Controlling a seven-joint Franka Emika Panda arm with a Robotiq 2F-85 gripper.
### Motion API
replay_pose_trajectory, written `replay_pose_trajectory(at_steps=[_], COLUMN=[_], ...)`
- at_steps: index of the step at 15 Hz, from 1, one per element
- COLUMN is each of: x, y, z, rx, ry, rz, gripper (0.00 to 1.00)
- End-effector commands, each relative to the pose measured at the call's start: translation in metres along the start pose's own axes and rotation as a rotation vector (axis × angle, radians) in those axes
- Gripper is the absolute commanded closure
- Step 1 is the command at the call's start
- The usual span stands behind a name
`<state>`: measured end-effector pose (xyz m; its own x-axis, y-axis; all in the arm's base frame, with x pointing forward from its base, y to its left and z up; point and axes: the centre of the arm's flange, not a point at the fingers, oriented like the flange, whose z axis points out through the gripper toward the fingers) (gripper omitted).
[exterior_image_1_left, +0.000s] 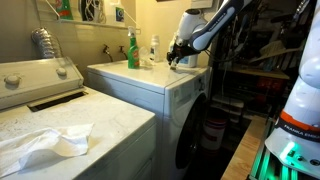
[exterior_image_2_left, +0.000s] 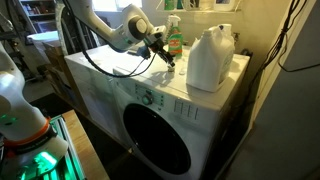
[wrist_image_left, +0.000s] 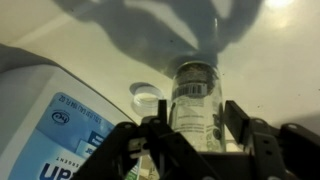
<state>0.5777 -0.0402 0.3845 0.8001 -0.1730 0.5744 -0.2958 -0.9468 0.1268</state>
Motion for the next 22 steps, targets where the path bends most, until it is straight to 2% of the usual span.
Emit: replay_pose_trajectory(at_steps=[1, 7, 13, 21, 22], x=[-0.003, -0.001, 0.020, 0.052, 0.030], y=[-0.001, -0.013, -0.057, -0.130, -0.127], z=[0.007, -0.009, -0.038, -0.061, -0.062], rx=[-0.009, 0.020, 0.158, 0.328, 0.292], ry=[0.026, 0.053, 0.100, 0.099, 0.113], rz=[0.004, -0.022, -0.068, -0.151, -0.134], gripper=[0.69, 0.72, 0.72, 0.72, 0.72])
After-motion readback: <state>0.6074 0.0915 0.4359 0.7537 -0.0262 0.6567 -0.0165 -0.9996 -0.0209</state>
